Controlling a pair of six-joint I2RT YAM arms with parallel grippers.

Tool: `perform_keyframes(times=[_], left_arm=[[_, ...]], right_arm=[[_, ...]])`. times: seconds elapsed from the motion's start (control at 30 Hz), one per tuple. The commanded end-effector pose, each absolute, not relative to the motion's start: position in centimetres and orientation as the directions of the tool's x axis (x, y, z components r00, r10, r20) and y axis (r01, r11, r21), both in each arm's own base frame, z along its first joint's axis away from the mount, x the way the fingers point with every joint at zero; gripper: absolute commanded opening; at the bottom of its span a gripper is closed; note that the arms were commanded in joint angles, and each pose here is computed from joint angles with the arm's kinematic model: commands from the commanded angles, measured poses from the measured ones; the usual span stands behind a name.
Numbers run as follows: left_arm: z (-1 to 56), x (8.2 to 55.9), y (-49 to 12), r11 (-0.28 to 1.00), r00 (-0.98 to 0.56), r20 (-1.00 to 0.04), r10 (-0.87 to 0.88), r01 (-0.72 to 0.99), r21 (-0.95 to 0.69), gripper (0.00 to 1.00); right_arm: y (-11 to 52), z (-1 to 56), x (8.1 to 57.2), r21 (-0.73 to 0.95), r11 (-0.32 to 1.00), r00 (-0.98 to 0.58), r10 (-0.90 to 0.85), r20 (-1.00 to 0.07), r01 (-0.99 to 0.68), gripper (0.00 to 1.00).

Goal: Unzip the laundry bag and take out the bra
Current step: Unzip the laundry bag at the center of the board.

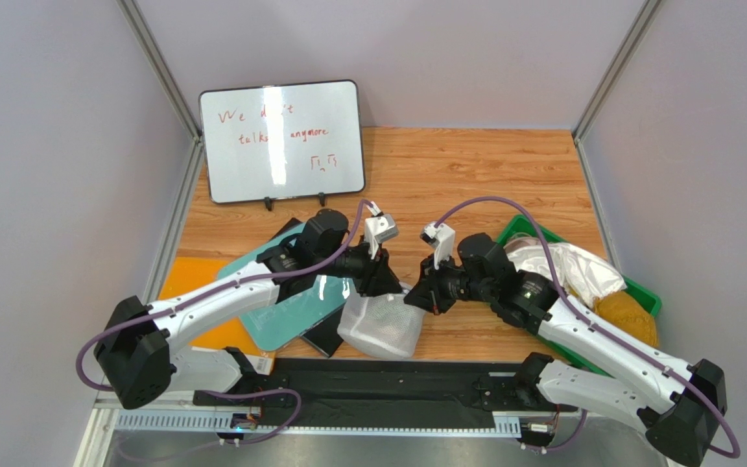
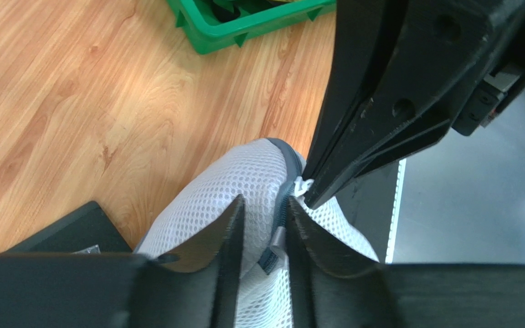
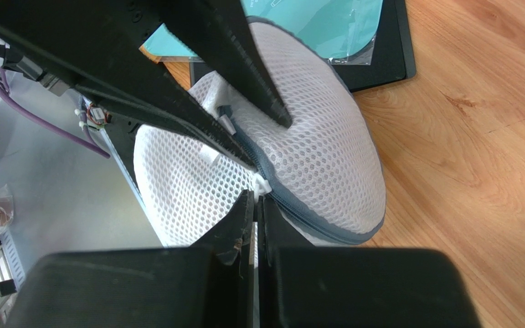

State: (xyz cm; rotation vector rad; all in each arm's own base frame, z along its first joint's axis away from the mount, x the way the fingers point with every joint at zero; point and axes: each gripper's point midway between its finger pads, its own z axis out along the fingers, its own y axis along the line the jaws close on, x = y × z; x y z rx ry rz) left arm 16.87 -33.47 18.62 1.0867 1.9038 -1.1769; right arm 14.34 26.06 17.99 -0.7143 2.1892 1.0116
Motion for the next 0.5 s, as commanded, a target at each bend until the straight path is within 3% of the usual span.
perform_keyframes(times=[0.0, 0.13, 0.17, 0.47], left_arm=[[18.6, 16.4, -33.8, 0.217, -0.435, -0.846, 0.308, 0.898, -0.383, 0.29], [18.6, 16.3, -33.7, 0.218, -0.433, -0.847, 0.308, 0.899, -0.38, 0.13], [18.6, 16.3, -33.6, 0.22, -0.431, -0.849, 0.307, 0.9, -0.377, 0.0], [20.8, 16.2, -32.7, 0.218, -0.354, -0.897, 0.265, 0.928, -0.302, 0.0]], right_arm=[[26.7, 20.2, 14.5, 0.471, 0.523, -0.627, -0.165, -0.762, -0.71, 0.0], [26.6, 20.1, 14.7, 0.463, 0.537, -0.626, -0.165, -0.762, -0.705, 0.0], [26.5, 20.1, 14.8, 0.461, 0.544, -0.628, -0.164, -0.761, -0.701, 0.0], [25.7, 19.2, 15.8, 0.448, 0.596, -0.647, -0.163, -0.745, -0.666, 0.0]])
